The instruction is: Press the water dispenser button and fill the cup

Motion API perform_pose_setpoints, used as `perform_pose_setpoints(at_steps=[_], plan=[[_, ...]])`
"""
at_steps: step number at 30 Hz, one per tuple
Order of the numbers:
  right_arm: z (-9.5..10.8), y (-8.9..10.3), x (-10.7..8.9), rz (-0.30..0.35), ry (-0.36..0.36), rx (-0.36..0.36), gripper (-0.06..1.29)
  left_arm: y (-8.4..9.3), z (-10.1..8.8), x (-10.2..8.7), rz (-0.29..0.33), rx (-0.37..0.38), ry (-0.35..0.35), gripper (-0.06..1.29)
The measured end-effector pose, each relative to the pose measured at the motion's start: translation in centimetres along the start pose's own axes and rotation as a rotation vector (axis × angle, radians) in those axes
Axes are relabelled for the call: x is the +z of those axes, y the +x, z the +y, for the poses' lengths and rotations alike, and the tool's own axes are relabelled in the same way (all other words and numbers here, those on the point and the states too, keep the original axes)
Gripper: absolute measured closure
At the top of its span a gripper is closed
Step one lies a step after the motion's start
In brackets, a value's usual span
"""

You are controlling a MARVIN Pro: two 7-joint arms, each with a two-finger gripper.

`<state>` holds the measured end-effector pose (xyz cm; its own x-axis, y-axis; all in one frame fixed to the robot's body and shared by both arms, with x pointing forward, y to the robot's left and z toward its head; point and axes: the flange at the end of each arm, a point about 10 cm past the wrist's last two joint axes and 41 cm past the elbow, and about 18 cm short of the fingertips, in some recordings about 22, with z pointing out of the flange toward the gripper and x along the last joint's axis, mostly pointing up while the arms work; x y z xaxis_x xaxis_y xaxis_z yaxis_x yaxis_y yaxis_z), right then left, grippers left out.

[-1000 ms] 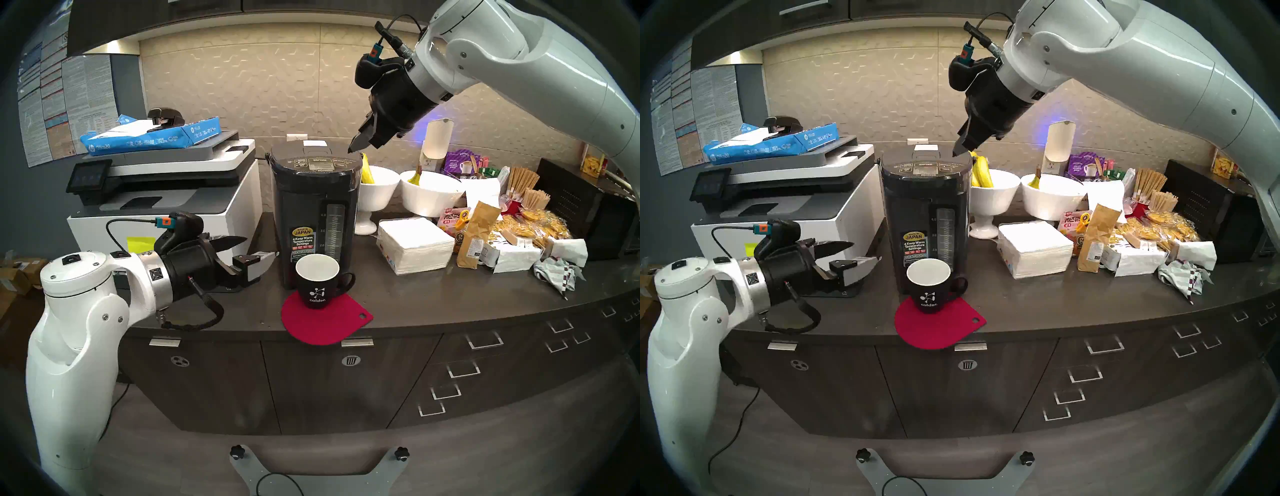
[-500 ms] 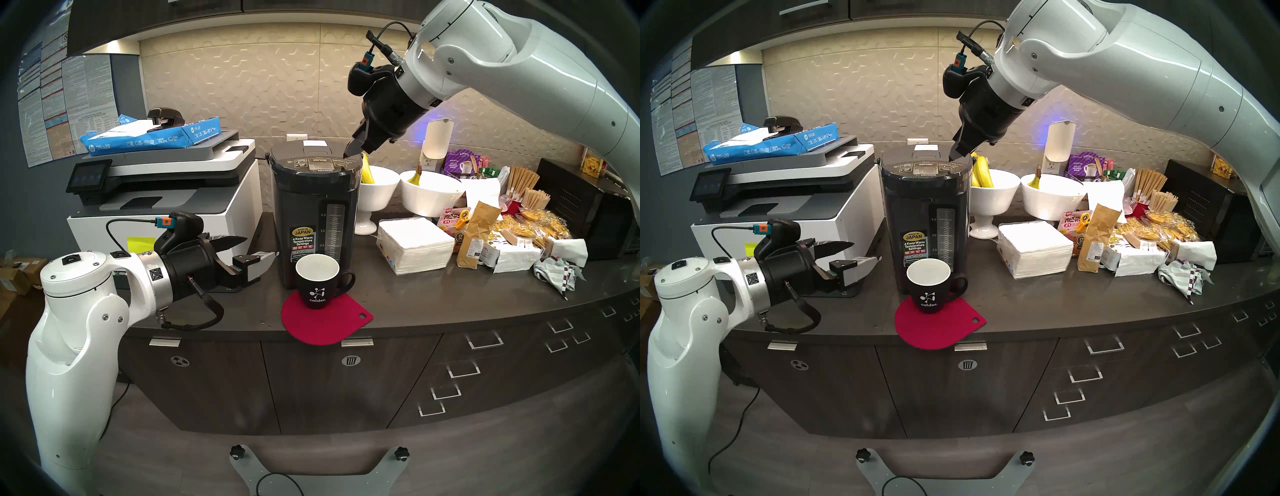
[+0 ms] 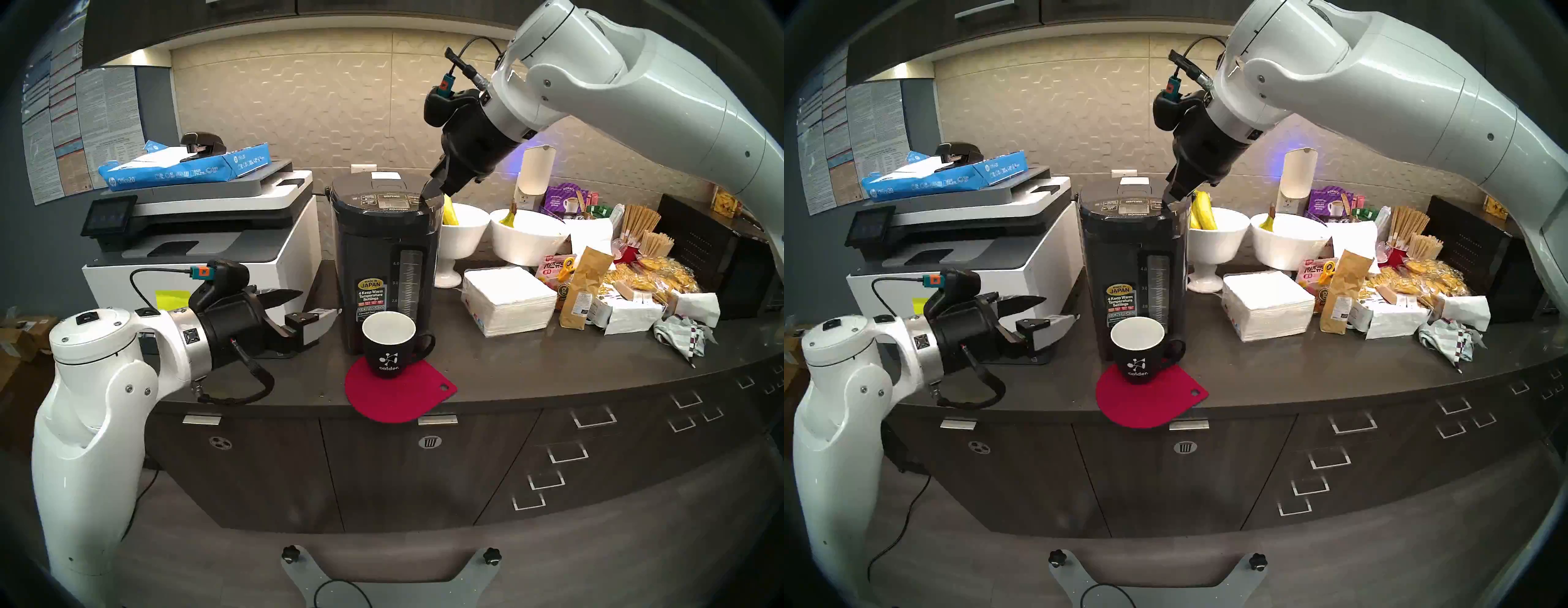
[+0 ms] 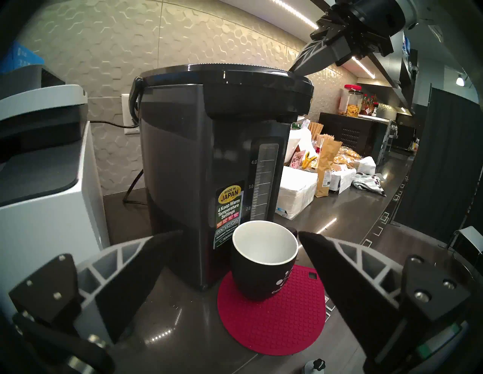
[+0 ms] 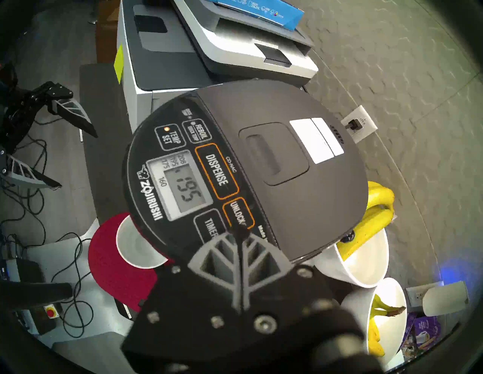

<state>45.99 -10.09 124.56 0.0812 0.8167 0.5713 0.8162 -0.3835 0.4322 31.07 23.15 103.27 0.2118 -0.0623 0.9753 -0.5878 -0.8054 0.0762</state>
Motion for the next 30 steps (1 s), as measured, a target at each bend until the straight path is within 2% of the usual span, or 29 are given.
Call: perform_pose_setpoints(at_steps=[12, 30], plan=[[0.1, 0.6, 0.3, 0.002, -0.001, 0.002, 1.25, 0.0, 0.0, 0.0, 0.000, 0.000, 0.000, -0.04], [-1.0, 1.1, 0.7, -0.019, -0.024, -0.038, 1.25, 0.0, 0.0, 0.0, 0.000, 0.000, 0.000, -0.04]])
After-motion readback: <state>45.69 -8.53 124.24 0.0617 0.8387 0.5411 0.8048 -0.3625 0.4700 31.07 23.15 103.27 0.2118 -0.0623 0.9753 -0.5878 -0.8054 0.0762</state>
